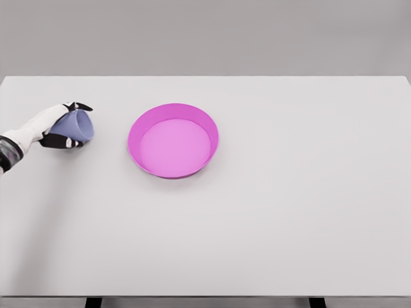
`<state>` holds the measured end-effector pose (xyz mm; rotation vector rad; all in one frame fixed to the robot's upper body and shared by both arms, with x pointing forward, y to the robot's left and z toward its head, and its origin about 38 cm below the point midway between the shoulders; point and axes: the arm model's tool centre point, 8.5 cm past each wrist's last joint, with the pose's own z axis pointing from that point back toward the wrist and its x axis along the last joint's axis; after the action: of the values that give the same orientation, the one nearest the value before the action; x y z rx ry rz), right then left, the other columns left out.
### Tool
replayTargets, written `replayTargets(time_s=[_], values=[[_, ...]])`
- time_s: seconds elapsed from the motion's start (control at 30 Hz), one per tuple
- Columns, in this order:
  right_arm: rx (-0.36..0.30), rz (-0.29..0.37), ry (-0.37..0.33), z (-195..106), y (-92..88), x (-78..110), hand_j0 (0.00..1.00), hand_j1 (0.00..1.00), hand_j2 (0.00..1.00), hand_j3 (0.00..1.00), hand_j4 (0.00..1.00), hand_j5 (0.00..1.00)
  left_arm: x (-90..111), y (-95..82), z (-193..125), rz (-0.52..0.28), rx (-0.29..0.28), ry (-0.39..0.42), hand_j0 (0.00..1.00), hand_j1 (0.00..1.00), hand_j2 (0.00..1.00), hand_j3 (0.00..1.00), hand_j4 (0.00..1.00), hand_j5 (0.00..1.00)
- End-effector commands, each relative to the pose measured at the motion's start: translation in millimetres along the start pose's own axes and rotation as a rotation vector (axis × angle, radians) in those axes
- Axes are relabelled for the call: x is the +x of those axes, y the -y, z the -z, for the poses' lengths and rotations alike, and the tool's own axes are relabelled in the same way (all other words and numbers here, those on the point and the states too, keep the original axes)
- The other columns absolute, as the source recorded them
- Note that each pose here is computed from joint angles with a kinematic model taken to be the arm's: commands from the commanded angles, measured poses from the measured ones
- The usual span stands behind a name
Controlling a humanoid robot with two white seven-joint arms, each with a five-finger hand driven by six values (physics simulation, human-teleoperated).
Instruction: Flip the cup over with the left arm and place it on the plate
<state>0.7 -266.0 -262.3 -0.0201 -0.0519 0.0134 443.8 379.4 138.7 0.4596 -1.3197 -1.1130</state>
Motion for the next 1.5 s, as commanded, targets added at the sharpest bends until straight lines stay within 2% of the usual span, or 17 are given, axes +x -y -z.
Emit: replayTargets(time_s=[0.0, 0.23, 0.33, 0.57, 0.63, 0.8, 0.93, 1.17, 1.27, 1.47], values=[[0.000, 0.000, -0.001, 0.0, 0.0, -0.1, 1.00, 1.00, 1.00, 1.00, 1.00, 1.00, 5.0, 0.7, 2.2, -0.058, 0.014, 0.033, 0.76, 0.76, 0.76, 0.76, 0.76, 0.76], [0.002, 0.000, -0.001, 0.0, -0.1, -0.1, 1.00, 1.00, 1.00, 1.00, 1.00, 1.00, 7.9, -4.5, 2.3, -0.131, 0.035, 0.068, 0.76, 0.76, 0.76, 0.76, 0.76, 0.76], [0.000, 0.000, -0.001, 0.0, 0.0, -0.1, 1.00, 1.00, 1.00, 1.00, 1.00, 1.00, 14.3, 0.1, 7.4, -0.202, 0.057, 0.096, 0.73, 0.73, 0.73, 0.73, 0.73, 0.73], [0.000, 0.000, -0.001, 0.0, 0.0, -0.1, 1.00, 1.00, 1.00, 1.00, 1.00, 1.00, 21.2, 3.7, 11.6, -0.285, 0.078, 0.132, 0.71, 0.71, 0.71, 0.71, 0.71, 0.71], [0.000, 0.000, 0.001, 0.0, 0.0, 0.1, 1.00, 1.00, 1.00, 1.00, 1.00, 1.00, 27.1, 5.5, 13.4, -0.354, 0.092, 0.174, 0.71, 0.71, 0.71, 0.71, 0.71, 0.71], [0.002, 0.000, -0.001, 0.0, -0.1, -0.1, 1.00, 1.00, 1.00, 1.00, 1.00, 1.00, 29.6, 5.1, 14.5, -0.374, 0.102, 0.185, 0.71, 0.71, 0.71, 0.71, 0.71, 0.71], [0.000, 0.000, -0.001, 0.0, 0.0, -0.1, 1.00, 1.00, 1.00, 1.00, 1.00, 1.00, 42.9, 15.4, 22.3, -0.454, 0.105, 0.236, 0.71, 0.71, 0.71, 0.71, 0.71, 0.71], [0.000, 0.000, -0.001, 0.0, 0.0, -0.1, 1.00, 1.00, 1.00, 1.00, 1.00, 1.00, 64.8, 29.8, 34.4, -0.543, 0.118, 0.295, 0.71, 0.71, 0.71, 0.71, 0.71, 0.71], [0.000, 0.000, -0.001, 0.0, 0.0, -0.1, 1.00, 1.00, 1.00, 1.00, 1.00, 1.00, 67.6, 29.9, 34.8, -0.547, 0.118, 0.302, 0.71, 0.71, 0.71, 0.71, 0.71, 0.71], [0.000, 0.000, 0.001, 0.0, 0.0, 0.1, 1.00, 1.00, 1.00, 1.00, 1.00, 1.00, 74.0, 29.2, 35.1, -0.634, 0.126, 0.356, 0.71, 0.71, 0.71, 0.71, 0.71, 0.71]])
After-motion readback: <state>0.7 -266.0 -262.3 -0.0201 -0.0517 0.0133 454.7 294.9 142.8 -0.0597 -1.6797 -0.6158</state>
